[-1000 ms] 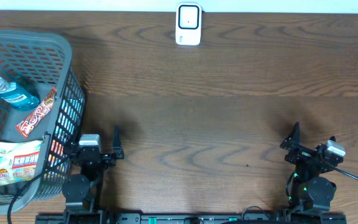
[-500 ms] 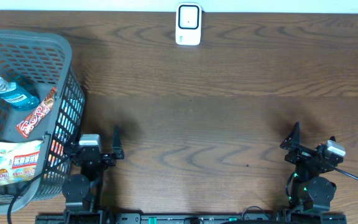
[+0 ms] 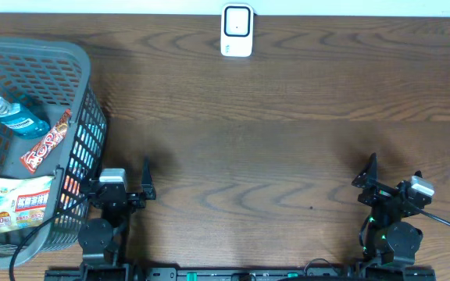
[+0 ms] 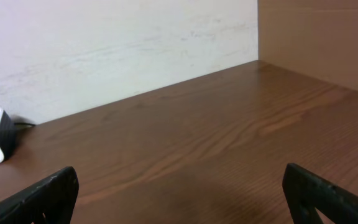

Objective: Scan the item barcode

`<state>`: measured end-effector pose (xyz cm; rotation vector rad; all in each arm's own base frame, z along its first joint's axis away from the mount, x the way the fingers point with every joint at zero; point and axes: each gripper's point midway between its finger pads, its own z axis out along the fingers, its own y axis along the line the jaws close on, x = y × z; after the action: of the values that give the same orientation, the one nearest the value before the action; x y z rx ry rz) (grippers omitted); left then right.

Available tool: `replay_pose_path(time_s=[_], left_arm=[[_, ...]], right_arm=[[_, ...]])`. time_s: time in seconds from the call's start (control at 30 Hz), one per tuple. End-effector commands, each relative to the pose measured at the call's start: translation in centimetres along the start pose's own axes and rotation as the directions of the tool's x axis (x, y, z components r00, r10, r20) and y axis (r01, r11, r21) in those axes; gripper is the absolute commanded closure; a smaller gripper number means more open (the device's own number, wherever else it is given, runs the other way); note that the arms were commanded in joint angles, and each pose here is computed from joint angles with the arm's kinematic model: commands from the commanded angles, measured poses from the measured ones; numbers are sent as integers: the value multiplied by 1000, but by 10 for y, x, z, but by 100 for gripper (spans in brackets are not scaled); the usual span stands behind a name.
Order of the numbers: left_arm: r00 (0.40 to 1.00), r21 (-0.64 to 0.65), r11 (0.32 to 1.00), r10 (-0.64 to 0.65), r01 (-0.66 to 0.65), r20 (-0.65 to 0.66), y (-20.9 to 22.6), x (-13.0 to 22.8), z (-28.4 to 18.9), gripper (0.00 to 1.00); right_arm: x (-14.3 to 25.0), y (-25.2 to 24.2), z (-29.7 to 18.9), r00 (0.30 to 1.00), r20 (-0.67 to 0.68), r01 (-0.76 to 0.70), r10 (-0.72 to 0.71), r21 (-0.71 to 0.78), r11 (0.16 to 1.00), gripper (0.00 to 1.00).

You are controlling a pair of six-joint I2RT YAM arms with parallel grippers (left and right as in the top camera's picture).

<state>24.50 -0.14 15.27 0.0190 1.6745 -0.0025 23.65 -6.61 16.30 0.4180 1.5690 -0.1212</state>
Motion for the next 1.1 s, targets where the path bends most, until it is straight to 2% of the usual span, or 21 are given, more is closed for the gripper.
replay_pose_path(time_s=[0.0,0.37,0.43,0.57,0.73,0.9,1.07], left_arm=[[999,11,1000,6,-6,-45,-2,15,1,2],[999,12,1000,1,-1,-44,-2,14,1,2],[997,19,998,-63,64,-43,-4,14,1,2],[994,126,986,-102,106,-33,-22,4,-2,2],[991,211,969,-131,125,15,-36,-26,-11,2],[966,229,946,-250,230,62,-36,-65,-22,2],[902,259,880,-427,398,68,-36,-102,-32,2]], right_arm=[[2,-1,0,1000,-3,12,-12,5,1000,1],[1,-1,0,1000,-3,12,-12,5,1000,1],[1,-1,0,1000,-3,12,-12,5,1000,1],[1,-1,0,1000,-3,12,-12,5,1000,1],[2,-1,0,1000,-3,12,-12,5,1000,1],[2,-1,0,1000,-3,12,-12,5,1000,1],[1,-1,0,1000,-3,12,-12,5,1000,1]])
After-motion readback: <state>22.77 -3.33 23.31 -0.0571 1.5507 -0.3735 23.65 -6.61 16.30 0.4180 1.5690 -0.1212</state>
